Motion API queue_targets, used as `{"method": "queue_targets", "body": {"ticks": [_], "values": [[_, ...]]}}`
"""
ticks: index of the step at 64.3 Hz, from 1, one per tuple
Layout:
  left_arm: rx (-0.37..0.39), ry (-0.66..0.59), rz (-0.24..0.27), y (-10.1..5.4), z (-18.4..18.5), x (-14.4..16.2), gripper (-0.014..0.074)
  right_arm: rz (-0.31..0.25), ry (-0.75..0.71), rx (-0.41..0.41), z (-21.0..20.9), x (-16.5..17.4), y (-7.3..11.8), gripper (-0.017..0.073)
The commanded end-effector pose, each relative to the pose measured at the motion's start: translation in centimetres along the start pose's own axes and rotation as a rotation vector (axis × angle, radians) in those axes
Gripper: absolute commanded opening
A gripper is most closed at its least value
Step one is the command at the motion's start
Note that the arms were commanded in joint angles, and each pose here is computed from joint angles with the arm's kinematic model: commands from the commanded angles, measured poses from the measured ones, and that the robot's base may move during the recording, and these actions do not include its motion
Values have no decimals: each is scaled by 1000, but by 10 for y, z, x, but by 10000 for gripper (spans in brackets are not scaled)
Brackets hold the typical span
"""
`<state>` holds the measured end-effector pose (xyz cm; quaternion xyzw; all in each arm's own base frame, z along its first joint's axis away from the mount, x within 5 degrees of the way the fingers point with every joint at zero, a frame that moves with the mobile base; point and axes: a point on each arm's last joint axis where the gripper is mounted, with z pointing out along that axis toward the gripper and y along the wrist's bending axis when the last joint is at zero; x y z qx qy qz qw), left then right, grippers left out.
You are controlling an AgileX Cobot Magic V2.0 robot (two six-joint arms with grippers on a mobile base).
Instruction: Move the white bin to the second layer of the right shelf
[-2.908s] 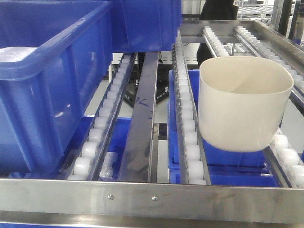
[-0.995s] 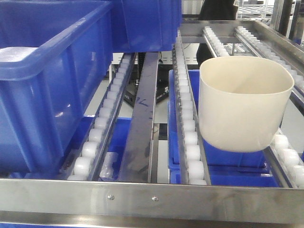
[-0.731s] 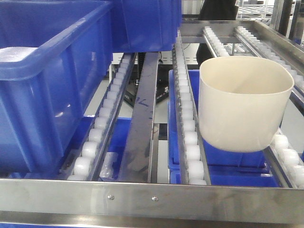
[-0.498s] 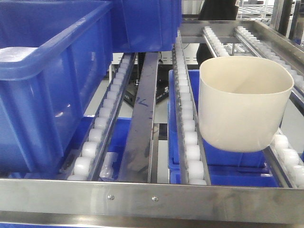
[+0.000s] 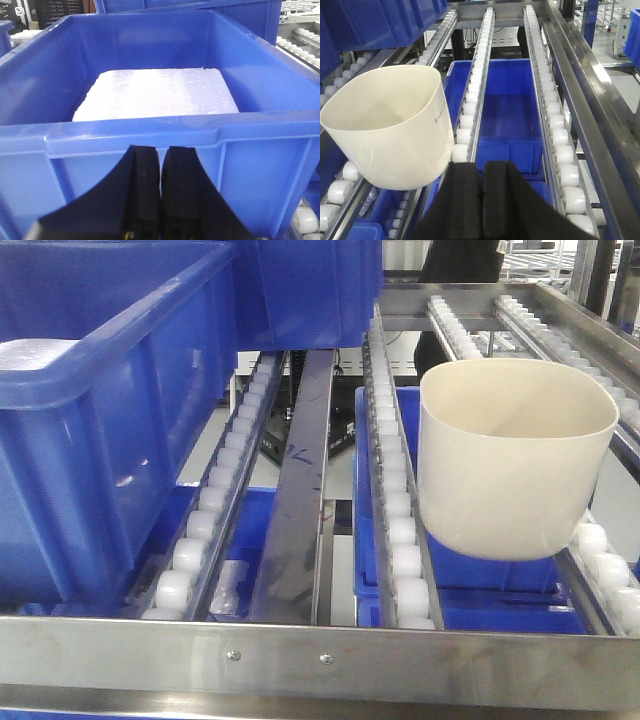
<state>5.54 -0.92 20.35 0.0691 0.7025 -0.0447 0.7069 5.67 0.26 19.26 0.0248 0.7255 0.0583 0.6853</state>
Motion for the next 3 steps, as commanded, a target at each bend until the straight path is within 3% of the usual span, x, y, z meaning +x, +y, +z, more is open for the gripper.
{"method": "queue_targets", "body": {"ticks": [1, 3], "values": [[-4, -61, -9, 0, 0, 4, 85, -21, -127, -14, -3, -15, 2, 29], [-4, -61, -9, 0, 0, 4, 85, -21, -127, -14, -3, -15, 2, 29]]}}
